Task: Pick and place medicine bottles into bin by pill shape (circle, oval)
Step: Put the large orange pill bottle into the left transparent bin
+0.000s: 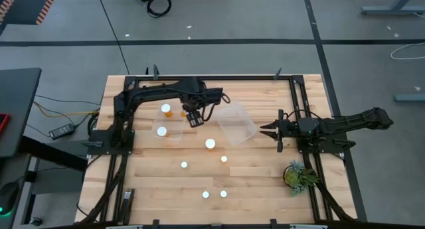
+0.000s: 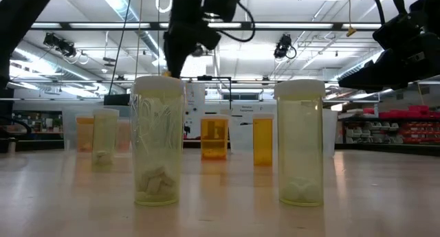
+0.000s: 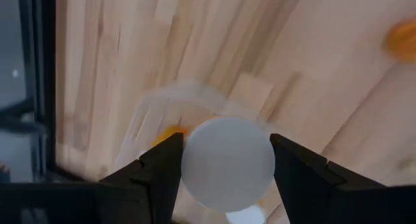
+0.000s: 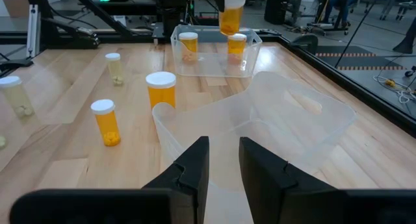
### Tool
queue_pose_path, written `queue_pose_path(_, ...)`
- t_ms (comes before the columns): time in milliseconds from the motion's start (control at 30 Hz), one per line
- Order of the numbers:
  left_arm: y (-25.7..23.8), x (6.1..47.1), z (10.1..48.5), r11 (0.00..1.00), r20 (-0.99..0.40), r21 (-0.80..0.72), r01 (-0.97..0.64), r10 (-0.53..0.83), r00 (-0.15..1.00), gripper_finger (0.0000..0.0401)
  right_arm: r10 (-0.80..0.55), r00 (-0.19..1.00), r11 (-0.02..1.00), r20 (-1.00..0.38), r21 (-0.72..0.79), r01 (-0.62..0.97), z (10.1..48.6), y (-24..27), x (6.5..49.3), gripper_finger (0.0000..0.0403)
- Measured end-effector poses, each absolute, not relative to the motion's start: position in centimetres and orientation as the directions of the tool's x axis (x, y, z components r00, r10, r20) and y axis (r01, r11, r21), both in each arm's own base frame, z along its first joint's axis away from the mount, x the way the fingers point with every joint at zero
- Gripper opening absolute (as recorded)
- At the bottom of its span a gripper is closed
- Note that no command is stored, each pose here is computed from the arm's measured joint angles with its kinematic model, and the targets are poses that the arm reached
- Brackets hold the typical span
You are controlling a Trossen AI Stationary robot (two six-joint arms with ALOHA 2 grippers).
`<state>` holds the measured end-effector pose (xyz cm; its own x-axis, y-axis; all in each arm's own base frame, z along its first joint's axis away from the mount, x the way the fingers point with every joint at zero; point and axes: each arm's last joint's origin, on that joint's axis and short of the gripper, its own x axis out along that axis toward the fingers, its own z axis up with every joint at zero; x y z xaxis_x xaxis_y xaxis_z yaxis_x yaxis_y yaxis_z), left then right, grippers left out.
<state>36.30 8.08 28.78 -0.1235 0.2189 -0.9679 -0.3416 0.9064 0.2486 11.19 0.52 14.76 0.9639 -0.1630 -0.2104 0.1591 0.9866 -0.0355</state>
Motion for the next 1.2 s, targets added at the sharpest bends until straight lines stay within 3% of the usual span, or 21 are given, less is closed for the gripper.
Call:
queue_pose_path(133, 7.7, 34.4, 27.6, 0.894, -0.964, 0.261, -0.363, 0.225, -0.141, 0.0215, -0.163, 0.964, 0.987, -0.211, -0.036, 0.159, 14.8, 0.5, 11.2, 0.0092)
queue_pose_path(500, 7.7, 30.7, 25.2, 0.872, -0.969, 0.242, -0.425, 0.241, -0.058, 0.0223, -0.163, 0.964, 0.987, -0.211, -0.036, 0.159, 14.8, 0.5, 11.2, 0.0092)
queue_pose_path(767, 9.4, 29.6, 23.6, 0.847, -0.962, 0.216, -0.486, 0.271, 0.044, 0.0217, -0.163, 0.964, 0.987, -0.211, -0.036, 0.159, 14.7, 0.5, 11.2, 0.0092)
queue_pose_path(1200, 11.0, 27.9, 19.2, 0.843, -0.974, 0.164, -0.512, 0.222, 0.054, 0.0218, -0.163, 0.964, 0.987, -0.212, -0.036, 0.159, 14.7, 0.5, 11.2, 0.0092)
